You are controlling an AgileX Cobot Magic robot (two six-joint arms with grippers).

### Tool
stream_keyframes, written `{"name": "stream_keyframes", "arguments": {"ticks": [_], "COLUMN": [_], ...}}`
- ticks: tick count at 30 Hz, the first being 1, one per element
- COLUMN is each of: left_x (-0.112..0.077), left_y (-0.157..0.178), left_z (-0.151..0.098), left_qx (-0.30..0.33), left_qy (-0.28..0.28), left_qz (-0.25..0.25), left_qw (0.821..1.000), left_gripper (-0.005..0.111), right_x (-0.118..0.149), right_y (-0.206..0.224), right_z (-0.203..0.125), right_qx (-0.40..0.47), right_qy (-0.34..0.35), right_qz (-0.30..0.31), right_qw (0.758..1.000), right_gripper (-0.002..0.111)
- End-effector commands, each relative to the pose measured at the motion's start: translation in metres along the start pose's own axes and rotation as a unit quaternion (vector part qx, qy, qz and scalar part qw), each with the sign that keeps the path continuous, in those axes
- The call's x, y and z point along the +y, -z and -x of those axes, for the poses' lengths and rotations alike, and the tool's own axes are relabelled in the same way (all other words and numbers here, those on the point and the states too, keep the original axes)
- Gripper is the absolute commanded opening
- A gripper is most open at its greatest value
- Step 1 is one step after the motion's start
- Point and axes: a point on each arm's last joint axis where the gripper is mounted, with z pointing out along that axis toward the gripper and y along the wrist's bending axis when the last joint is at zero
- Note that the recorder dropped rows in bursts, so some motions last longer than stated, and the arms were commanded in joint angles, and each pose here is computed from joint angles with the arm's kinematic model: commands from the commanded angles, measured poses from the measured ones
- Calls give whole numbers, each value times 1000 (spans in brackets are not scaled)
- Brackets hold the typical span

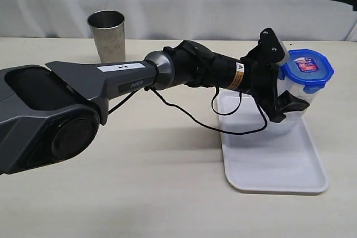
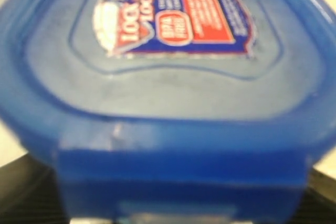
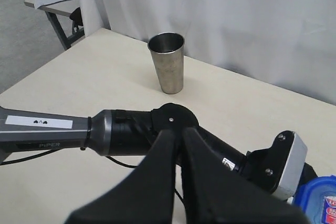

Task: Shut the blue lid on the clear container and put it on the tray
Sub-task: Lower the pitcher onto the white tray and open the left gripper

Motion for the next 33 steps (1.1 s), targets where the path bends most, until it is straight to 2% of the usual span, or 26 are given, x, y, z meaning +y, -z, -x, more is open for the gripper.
{"name": "stream_keyframes", "arguments": {"ticks": [1,13,15,17,18,19,20,22,28,33], "left_x": [6,2,2,3,3,3,5,6,7,24], "left_y": [2,2,2,2,2,2,2,2,3,24], "left_z": [-1,-3,-3,-3,-3,-3,-4,-5,-8,-15], "left_qx": [-5,-2,-2,-1,-1,-1,2,8,19,11], "left_qy": [14,7,7,7,7,7,6,1,18,78], "left_qz": [4,-16,-16,-15,-14,-12,0,5,0,-25], "left_qw": [1000,1000,1000,1000,1000,1000,1000,1000,1000,997], "left_gripper": [0,0,3,15,36,46,70,95,97,97], "right_x": [0,0,0,0,0,0,0,0,0,0], "right_y": [0,0,0,0,0,0,0,0,0,0], "right_z": [-1,-1,-1,-1,-1,-1,-1,-1,-1,-1], "right_qx": [-2,-2,-2,-2,-2,-2,-2,-2,0,0], "right_qy": [2,2,2,2,2,2,2,2,2,2], "right_qz": [-3,-3,-3,-3,-3,-3,-3,-3,-2,-2], "right_qw": [1000,1000,1000,1000,1000,1000,1000,1000,1000,1000], "right_gripper": [5,5,5,5,5,5,5,5,5,5]}}
